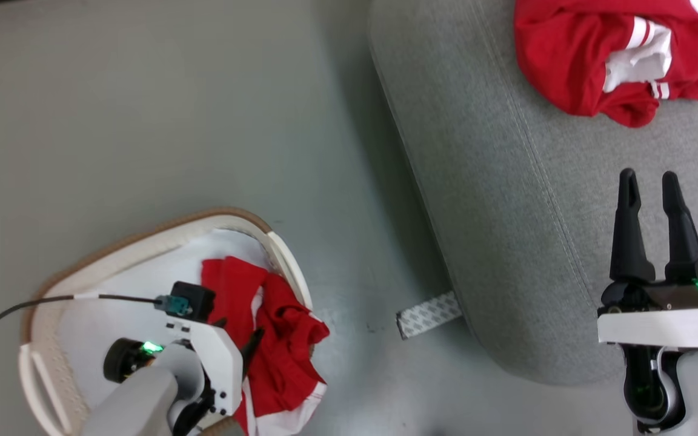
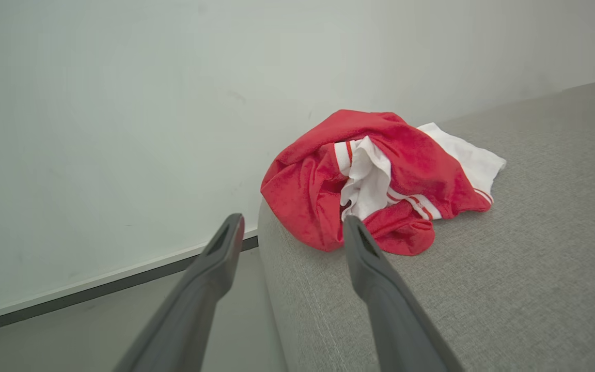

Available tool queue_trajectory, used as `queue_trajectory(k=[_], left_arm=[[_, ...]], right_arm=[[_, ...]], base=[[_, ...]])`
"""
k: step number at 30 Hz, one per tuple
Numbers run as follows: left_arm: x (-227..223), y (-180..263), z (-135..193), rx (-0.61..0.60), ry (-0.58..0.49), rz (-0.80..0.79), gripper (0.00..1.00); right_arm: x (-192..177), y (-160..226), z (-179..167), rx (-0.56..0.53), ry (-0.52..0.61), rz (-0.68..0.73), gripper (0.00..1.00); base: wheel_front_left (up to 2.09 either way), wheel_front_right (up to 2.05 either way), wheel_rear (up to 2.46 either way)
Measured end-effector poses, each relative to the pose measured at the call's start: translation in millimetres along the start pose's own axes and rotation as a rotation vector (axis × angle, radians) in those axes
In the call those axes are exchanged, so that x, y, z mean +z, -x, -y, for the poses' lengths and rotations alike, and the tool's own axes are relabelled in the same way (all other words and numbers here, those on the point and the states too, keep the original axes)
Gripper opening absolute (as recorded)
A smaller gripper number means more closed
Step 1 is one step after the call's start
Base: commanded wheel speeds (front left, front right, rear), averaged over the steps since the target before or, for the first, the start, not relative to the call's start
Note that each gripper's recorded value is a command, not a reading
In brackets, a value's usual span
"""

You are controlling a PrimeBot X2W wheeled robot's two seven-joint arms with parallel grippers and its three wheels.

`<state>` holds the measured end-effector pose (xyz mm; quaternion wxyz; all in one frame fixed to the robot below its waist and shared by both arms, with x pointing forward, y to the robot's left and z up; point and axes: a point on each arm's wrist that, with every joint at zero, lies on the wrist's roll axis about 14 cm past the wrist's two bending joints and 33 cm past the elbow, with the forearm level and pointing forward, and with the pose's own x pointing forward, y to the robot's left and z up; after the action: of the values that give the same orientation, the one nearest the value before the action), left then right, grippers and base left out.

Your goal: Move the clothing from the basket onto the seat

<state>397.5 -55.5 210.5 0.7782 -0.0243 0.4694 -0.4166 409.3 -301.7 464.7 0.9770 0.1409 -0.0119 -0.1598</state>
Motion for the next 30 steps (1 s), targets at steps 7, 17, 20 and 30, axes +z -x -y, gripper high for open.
queue_trajectory(k=[7,17,20,30], left_arm=[[-38,-24,-9,-0.05,-0.004,-0.187,1.0],[-69,-46,-12,-0.093,-0.012,-0.339,0.0],[-65,-45,-12,-0.095,-0.018,-0.328,0.0],[-39,-33,2,-0.095,-0.018,-0.232,0.0]], right_arm=[[-11,-6,15,-0.049,-0.005,-0.024,1.0],[-19,-5,29,-0.094,0.018,-0.054,1.0],[-18,-5,30,-0.097,0.016,-0.049,1.0],[-1,-7,25,-0.075,0.025,-0.003,1.0]], base=[[0.0,0.0,0.0],[0.0,0.0,0.0],[0.0,0.0,0.0],[0.0,0.0,0.0]])
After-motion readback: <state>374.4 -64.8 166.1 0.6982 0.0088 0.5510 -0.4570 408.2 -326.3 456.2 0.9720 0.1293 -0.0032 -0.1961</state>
